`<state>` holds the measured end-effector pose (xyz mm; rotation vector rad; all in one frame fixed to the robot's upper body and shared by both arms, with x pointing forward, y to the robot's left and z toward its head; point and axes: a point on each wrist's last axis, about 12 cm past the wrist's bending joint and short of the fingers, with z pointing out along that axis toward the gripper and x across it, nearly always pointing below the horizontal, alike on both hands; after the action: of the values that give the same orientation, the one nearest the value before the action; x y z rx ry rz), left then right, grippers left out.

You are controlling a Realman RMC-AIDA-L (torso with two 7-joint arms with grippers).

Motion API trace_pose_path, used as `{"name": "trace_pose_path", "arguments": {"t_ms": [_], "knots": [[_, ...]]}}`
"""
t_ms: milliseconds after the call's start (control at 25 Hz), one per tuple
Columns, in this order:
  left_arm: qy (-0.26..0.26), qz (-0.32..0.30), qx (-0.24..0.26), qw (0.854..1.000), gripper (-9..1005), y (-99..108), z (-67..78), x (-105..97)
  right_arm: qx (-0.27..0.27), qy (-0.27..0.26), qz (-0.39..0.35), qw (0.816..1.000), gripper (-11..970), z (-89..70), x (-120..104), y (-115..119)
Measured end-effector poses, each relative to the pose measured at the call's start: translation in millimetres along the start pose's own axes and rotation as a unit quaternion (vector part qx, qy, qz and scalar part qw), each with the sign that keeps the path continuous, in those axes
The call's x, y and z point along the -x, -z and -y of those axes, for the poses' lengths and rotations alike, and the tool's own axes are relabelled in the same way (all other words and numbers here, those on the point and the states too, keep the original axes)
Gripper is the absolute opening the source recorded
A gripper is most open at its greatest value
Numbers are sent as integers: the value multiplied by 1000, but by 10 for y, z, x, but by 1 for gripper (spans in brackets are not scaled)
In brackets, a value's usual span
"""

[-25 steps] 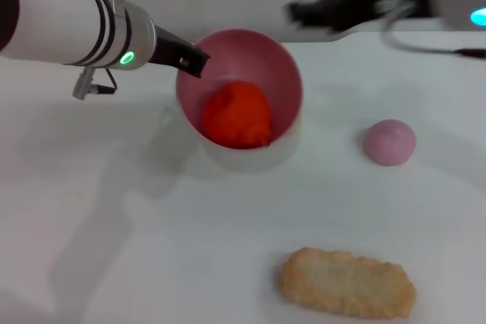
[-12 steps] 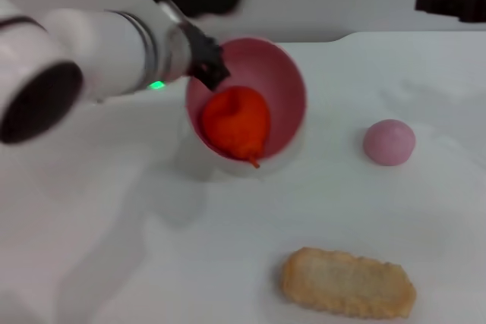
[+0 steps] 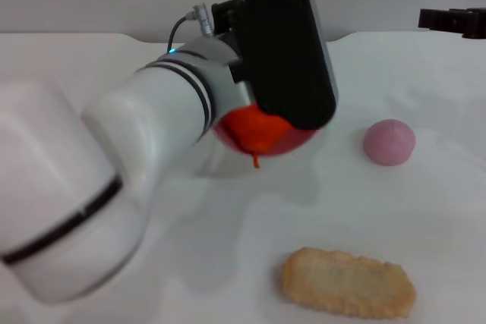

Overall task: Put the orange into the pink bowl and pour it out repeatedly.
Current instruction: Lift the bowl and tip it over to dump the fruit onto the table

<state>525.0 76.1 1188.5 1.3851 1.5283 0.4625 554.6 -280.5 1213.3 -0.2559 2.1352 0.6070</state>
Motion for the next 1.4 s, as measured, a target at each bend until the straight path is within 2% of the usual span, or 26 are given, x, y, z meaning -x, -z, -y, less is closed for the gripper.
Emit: {"name": "trace_pose_path", "arguments": {"t_ms": [40, 160, 280, 320, 520, 640, 840, 1280, 1400], "knots": [[0, 0, 0, 1000, 43, 0, 0, 0, 0, 0, -1, 1000, 535, 3, 1, -4], [-27, 11, 49, 998, 43, 70, 52, 63, 0, 1, -1, 1000, 534, 4, 7, -8], [-32, 13, 56, 998, 44, 73, 70, 66, 2, 3, 0, 1000, 534, -2, 21, -11], [-58, 16, 83, 995, 44, 73, 133, 57, 2, 3, 0, 1000, 534, -6, 24, -13], [-88, 18, 90, 992, 44, 68, 166, 58, 6, 7, -1, 1000, 534, -23, 49, -21], [-151, 19, 88, 984, 44, 39, 244, 41, 8, 10, -1, 1000, 534, -39, 66, -31], [-209, 27, 97, 973, 44, 59, 327, 76, 10, 11, -3, 1000, 534, -37, 62, -45], [-285, 43, 137, 948, 44, 88, 378, 125, 15, 12, -9, 1000, 535, -49, 56, -87], [-318, 47, 147, 935, 44, 87, 430, 132, 16, 13, -9, 1000, 535, -54, 68, -87]]}}
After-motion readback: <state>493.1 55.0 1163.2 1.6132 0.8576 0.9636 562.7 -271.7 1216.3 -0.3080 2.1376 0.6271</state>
